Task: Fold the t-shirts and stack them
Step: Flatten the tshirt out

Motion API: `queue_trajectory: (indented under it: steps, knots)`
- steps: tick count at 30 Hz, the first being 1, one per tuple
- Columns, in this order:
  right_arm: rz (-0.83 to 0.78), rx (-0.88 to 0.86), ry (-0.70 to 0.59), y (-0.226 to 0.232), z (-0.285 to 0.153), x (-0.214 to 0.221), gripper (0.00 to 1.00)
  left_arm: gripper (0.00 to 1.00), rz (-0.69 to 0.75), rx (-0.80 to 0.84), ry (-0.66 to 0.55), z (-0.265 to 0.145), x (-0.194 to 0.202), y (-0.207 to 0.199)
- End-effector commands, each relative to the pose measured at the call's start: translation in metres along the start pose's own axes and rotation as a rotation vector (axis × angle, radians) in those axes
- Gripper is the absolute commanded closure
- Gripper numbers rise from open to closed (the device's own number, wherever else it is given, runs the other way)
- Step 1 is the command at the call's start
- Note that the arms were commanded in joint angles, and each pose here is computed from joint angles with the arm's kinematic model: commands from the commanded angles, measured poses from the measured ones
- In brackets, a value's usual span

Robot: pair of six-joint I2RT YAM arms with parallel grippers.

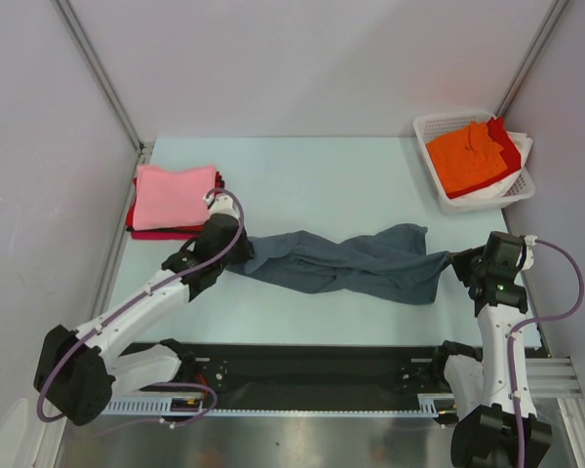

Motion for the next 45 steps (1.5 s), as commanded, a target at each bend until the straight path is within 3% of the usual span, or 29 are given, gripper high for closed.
queue_trajectory:
  steps: [1, 8, 15, 19, 21, 23, 25, 26, 27, 28, 29, 30, 31, 32, 33, 37, 40, 45]
  knots:
    - [-0.005, -0.018, -0.020, 0.003, 0.000, -0.004, 1.00, 1.00, -0.019, 0.055, 0.062, -0.009, 0.007, -0.004]
    - [-0.011, 0.003, -0.040, 0.000, -0.004, -0.008, 1.00, 1.00, -0.036, 0.284, 0.130, -0.045, 0.004, -0.036]
    - [-0.008, 0.001, -0.042, 0.003, -0.004, -0.011, 1.00, 1.00, 0.079, 0.485, 0.388, -0.077, 0.055, -0.061]
    - [-0.002, -0.006, -0.047, 0.006, -0.004, -0.013, 1.00, 1.00, 0.046, 0.640, 0.385, -0.094, 0.045, -0.088]
    - [0.001, -0.009, -0.042, 0.006, -0.004, -0.012, 1.00, 1.00, -0.030, 0.723, 0.360, -0.098, 0.028, -0.099]
    - [0.004, -0.006, -0.040, 0.006, -0.003, -0.012, 1.00, 1.00, -0.138, 0.708, 0.253, -0.082, -0.006, -0.087]
    - [0.006, -0.007, -0.033, 0.006, -0.002, -0.010, 1.00, 1.00, -0.299, 0.651, 0.272, -0.058, -0.009, -0.060]
    - [0.005, -0.006, -0.028, 0.006, -0.001, -0.009, 1.00, 1.00, -0.371, 0.635, 0.186, -0.045, -0.033, -0.039]
    - [0.005, -0.006, -0.021, 0.006, -0.001, -0.009, 1.00, 1.00, -0.426, 0.574, 0.180, -0.030, -0.027, -0.019]
    - [0.006, -0.004, -0.017, 0.006, 0.000, -0.008, 1.00, 0.94, -0.439, 0.496, 0.133, -0.017, -0.032, -0.002]
    - [0.005, -0.005, -0.012, 0.006, 0.000, -0.007, 1.00, 0.82, -0.435, 0.376, 0.145, 0.000, -0.022, 0.021]
    - [0.005, -0.005, -0.012, 0.006, 0.001, -0.007, 1.00, 0.67, -0.427, 0.322, 0.134, 0.009, -0.020, 0.029]
    - [0.004, -0.001, -0.009, 0.006, 0.002, -0.006, 1.00, 0.36, -0.425, 0.281, 0.128, 0.015, -0.018, 0.037]
    - [0.002, -0.003, -0.009, 0.006, 0.002, -0.006, 1.00, 0.32, -0.423, 0.254, 0.146, 0.020, -0.011, 0.042]
    - [0.001, 0.003, -0.010, 0.005, 0.002, -0.006, 1.00, 0.29, -0.423, 0.217, 0.153, 0.020, -0.006, 0.047]
    - [-0.003, 0.000, -0.007, 0.006, 0.005, -0.006, 1.00, 0.14, -0.307, 0.023, -0.022, 0.007, -0.023, 0.066]
    - [-0.008, -0.006, -0.001, 0.009, 0.007, -0.004, 1.00, 0.14, -0.205, 0.012, -0.054, -0.012, -0.018, 0.056]
    - [-0.014, -0.001, 0.009, 0.010, 0.012, 0.000, 1.00, 0.21, -0.161, 0.009, 0.025, -0.019, 0.025, 0.053]
Point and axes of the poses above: each gripper's point midway between its finger pads, its own z axis out along the fingers, its own y axis along the line the jaws close on, x = y × z, the point moved 1 cm from there along -z, back along the fingers, and after that the axes turned 10 degrees about -z, right-handed, at the moved point
